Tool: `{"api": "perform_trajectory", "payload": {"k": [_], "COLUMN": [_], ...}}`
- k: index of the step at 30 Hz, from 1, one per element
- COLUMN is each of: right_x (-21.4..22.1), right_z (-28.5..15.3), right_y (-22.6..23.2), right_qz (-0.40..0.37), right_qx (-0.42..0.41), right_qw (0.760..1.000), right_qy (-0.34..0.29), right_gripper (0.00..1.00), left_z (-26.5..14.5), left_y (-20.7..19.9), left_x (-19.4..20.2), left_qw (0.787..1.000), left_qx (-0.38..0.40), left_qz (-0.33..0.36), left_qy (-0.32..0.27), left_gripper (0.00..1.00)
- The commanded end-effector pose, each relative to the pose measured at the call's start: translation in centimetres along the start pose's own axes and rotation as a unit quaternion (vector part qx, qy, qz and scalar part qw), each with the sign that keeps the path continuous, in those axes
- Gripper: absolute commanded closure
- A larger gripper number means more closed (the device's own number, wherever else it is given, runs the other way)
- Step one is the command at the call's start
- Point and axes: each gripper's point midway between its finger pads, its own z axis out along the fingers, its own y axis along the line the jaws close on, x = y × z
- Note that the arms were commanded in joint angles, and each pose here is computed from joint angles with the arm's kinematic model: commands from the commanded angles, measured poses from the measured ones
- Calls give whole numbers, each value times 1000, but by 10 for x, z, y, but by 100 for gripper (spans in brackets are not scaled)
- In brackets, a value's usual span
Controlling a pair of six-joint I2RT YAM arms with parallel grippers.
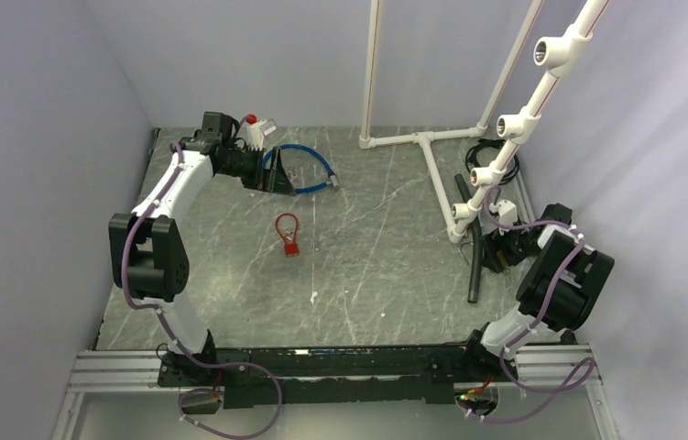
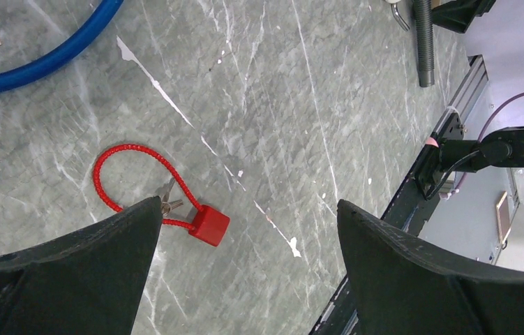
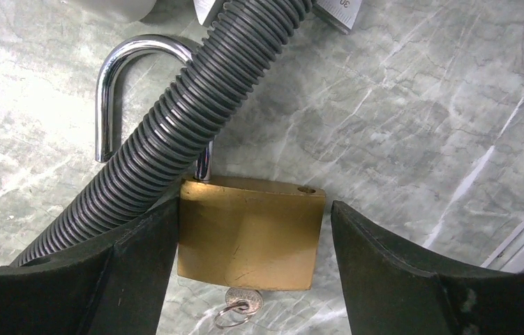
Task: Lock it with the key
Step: Pick up the lock from the center of the board.
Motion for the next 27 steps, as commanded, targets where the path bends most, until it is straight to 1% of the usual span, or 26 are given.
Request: {"api": "perform_trajectory", "payload": {"k": [1,4,8,9,11,13,17,19,22,27], "right_x": [37,52,64,65,66,67,66,65,66,69], "right_z": [-3,-12,-24,-26,-29,-30,-29,-32,-33,-20], "right_y": [0,6,3,1,-1,0,8,6,-4,-7], "right_qz": [-15,-10,5,8,16,19,24,24,22,22], "right_qx": [6,3,14,18,24,23,-3,-10,-5,-20], "right_qw": [997,996,996,996,996,996,996,996,995,993], "right_qy": [70,84,89,88,86,87,86,87,97,115], "right_gripper": [23,25,32,32,26,24,16,16,19,22], "left_z": [-6,-6,-4,-4,-4,-4,-5,-4,-4,-7], "left_y": [-7,-7,-7,-6,-6,-6,-7,-8,-8,-7], "left_x": [-15,-15,-14,-13,-12,-11,-11,-11,-9,-8], "left_qw": [999,999,999,999,999,999,999,999,999,999], "left_qx": [4,5,9,9,10,10,14,17,18,15], "left_qz": [34,37,34,34,37,39,38,37,34,39], "left_qy": [-15,-15,-15,-14,-15,-15,-21,-24,-23,-19], "left_gripper": [1,1,1,0,1,1,1,1,1,1]}}
